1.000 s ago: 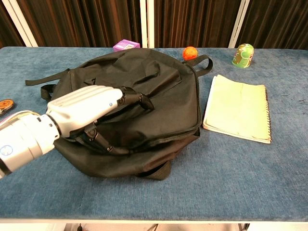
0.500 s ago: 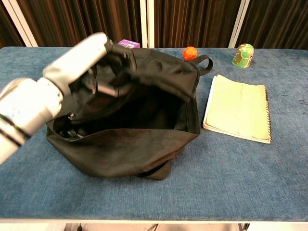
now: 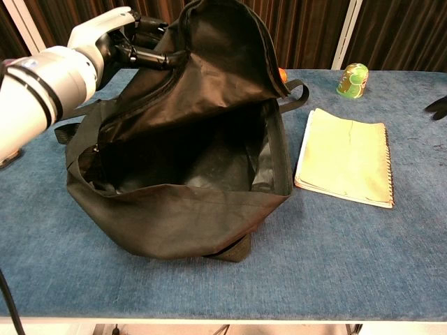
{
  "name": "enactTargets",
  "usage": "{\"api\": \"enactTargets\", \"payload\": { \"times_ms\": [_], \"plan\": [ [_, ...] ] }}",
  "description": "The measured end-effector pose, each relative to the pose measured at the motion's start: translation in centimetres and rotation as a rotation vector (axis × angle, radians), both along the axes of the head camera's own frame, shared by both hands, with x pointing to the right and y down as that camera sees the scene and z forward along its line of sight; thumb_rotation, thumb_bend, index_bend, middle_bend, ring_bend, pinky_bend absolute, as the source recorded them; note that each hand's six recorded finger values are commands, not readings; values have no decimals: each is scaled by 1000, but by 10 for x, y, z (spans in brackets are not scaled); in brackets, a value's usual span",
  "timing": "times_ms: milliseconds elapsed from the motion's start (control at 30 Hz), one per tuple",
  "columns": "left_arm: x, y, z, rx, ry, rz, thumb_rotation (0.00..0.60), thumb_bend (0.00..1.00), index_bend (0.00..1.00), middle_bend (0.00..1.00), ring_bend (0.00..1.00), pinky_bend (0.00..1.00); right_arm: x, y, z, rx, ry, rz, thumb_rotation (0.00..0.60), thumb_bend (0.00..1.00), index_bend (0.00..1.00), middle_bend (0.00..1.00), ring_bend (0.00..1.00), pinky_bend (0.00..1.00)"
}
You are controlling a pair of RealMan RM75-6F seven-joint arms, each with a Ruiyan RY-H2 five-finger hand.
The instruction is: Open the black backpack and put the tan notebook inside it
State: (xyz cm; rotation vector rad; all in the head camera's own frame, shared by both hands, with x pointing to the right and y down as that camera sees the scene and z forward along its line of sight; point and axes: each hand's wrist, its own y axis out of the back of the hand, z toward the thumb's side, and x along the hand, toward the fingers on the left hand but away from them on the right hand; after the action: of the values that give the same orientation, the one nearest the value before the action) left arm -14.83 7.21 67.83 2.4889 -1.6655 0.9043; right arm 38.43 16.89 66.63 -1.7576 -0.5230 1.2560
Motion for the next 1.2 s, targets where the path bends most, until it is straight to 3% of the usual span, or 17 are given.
{"api": "enactTargets", "payload": {
  "times_ms": [133,400,1200],
  "plan": [
    [2,-5,-1,-84,64,-30,600,429,602,638,476,401,-21,-2,25,-33,43,-88,600,192,172,216,46,185],
    [2,-4,-2,-143,122,-45,600,430,602,637,475,381,-48,-9,55,-49,86,-199,600,162,175,205,46,185],
    [5,1,3,-181,142,-33,600,434,601,624,475,381,-65,-25,83,-24,77,-209,600,176,173,216,48,185]
  ]
}}
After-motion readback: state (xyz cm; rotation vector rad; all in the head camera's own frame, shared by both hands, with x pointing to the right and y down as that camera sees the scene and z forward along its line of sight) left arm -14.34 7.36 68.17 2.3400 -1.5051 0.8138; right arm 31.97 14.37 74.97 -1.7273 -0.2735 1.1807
